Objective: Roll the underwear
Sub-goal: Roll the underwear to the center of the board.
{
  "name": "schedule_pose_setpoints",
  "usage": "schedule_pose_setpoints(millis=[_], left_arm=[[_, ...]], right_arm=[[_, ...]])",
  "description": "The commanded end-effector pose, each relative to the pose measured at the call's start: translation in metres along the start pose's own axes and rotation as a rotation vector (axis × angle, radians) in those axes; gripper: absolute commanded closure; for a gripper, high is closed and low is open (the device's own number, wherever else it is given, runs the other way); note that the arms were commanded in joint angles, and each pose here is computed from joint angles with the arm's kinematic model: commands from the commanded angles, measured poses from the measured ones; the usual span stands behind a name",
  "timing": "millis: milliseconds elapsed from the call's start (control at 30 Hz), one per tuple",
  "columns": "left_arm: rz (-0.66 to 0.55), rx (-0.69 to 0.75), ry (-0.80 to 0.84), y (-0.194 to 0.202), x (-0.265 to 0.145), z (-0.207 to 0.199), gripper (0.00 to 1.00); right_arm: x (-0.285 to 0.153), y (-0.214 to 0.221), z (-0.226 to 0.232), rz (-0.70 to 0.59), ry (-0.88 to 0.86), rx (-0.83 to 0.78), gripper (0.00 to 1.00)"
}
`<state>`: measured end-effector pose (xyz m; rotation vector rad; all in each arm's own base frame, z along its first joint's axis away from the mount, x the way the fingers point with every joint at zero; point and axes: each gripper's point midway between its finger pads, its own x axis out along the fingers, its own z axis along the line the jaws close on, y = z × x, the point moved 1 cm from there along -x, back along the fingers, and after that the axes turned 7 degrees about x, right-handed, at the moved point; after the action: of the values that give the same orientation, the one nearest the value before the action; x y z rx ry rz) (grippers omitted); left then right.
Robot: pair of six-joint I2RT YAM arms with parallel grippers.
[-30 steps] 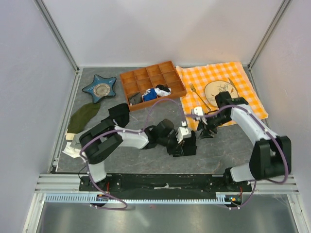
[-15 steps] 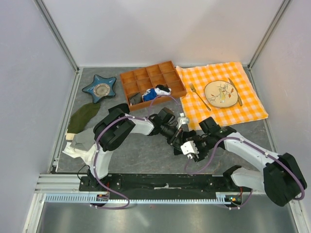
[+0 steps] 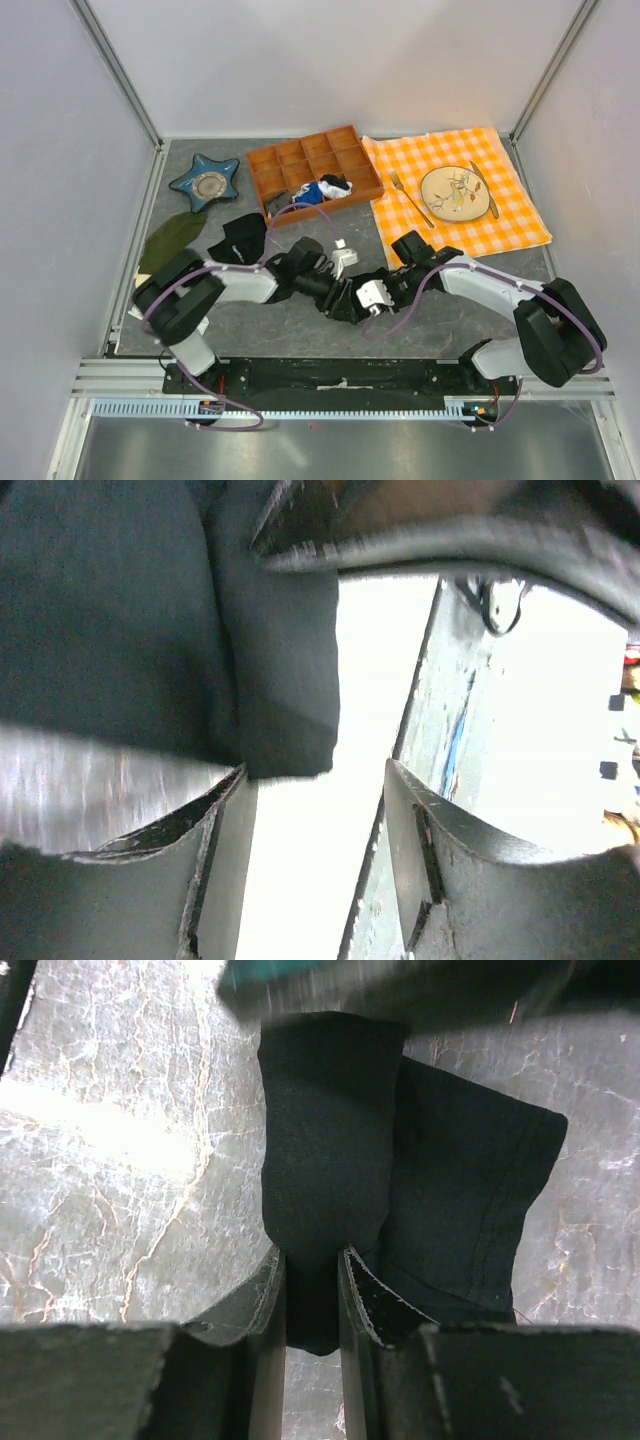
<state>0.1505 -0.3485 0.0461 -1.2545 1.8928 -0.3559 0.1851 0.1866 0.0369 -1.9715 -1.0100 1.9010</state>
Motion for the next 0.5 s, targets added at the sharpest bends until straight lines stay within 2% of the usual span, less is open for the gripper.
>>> schedule_pose_setpoints(millis=[0, 67, 100, 167, 200, 267, 333, 467], left_arm=[[-0.068, 0.14, -0.139, 0.023, -0.031, -0.003, 0.41], [-0.184, 0.254, -0.169, 0.007, -0.044, -0.016, 0.41], [-0.177, 0.291, -0.161, 0.026, -0.043, -0.025, 0.4], [-0.283, 0.475, -0.216, 0.012, -0.051, -0.042, 0.39], [-0.255, 0.565, -0.181, 0.033, -0.042, -0.059, 0.37], [-0.301, 0.759, -0.241, 0.027, -0.045, -0.068, 0.36], [-0.282, 0.88, -0.241, 0.031, -0.04, -0.078, 0.3], [-0.207, 0.951, -0.326, 0.021, -0.031, -0.073, 0.25]], right_arm=[[-0.003, 0.007, 0.053, 0.032, -0.265, 0.205, 0.77], [-0.004, -0.007, 0.056, -0.035, -0.327, 0.233, 0.77], [-0.006, -0.012, 0.059, -0.04, -0.378, 0.267, 0.78], [-0.005, -0.018, 0.061, -0.065, -0.436, 0.314, 0.78], [-0.005, -0.019, 0.062, -0.057, -0.489, 0.361, 0.78], [-0.005, -0.021, 0.062, -0.087, -0.546, 0.398, 0.78], [-0.007, -0.022, 0.061, -0.1, -0.615, 0.468, 0.78], [-0.004, -0.013, 0.048, -0.112, -0.644, 0.572, 0.78]])
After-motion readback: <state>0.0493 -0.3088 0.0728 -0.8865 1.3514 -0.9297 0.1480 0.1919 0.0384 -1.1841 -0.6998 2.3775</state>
